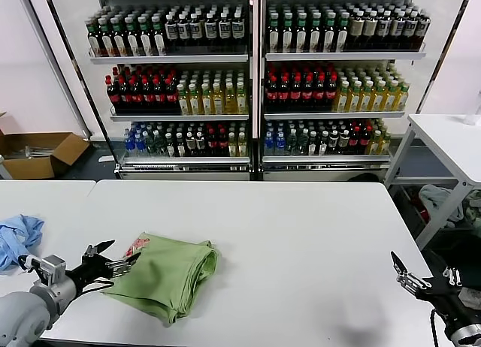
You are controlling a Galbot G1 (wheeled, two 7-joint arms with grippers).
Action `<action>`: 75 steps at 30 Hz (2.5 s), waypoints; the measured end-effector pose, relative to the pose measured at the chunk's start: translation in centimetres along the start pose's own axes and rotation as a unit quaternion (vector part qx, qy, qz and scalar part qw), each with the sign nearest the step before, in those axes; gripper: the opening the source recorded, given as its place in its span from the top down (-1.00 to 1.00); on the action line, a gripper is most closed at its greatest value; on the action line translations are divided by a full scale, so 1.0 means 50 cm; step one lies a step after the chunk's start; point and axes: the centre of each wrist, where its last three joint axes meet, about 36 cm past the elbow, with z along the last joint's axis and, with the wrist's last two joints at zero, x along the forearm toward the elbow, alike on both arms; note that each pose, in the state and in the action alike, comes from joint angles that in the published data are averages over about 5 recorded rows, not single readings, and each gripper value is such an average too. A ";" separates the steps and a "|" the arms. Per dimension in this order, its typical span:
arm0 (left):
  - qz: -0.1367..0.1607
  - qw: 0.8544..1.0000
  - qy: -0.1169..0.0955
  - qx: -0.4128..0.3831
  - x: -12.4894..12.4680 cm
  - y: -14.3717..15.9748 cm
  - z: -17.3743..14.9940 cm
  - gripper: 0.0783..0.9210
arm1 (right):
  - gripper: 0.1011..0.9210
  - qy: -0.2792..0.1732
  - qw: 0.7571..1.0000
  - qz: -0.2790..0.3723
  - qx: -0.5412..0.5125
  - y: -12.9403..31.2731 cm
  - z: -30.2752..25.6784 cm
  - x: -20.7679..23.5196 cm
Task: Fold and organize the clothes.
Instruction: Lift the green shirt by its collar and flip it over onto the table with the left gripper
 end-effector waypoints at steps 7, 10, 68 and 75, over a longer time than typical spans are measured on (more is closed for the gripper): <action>0.004 0.999 0.019 0.041 -0.033 0.026 0.016 -0.77 | -0.76 0.000 1.000 0.000 0.002 0.003 0.001 0.000; 0.011 0.998 0.023 0.052 -0.046 0.026 0.018 -0.77 | -0.76 0.001 1.000 0.000 0.003 0.003 0.001 0.000; -0.214 0.969 -0.088 0.084 0.141 0.118 -0.076 0.93 | -0.76 -0.003 1.000 -0.012 -0.011 0.012 0.021 -0.025; -0.164 0.976 -0.112 0.092 0.108 -0.025 -0.108 0.93 | -0.76 -0.002 1.000 -0.014 -0.014 0.019 0.025 -0.026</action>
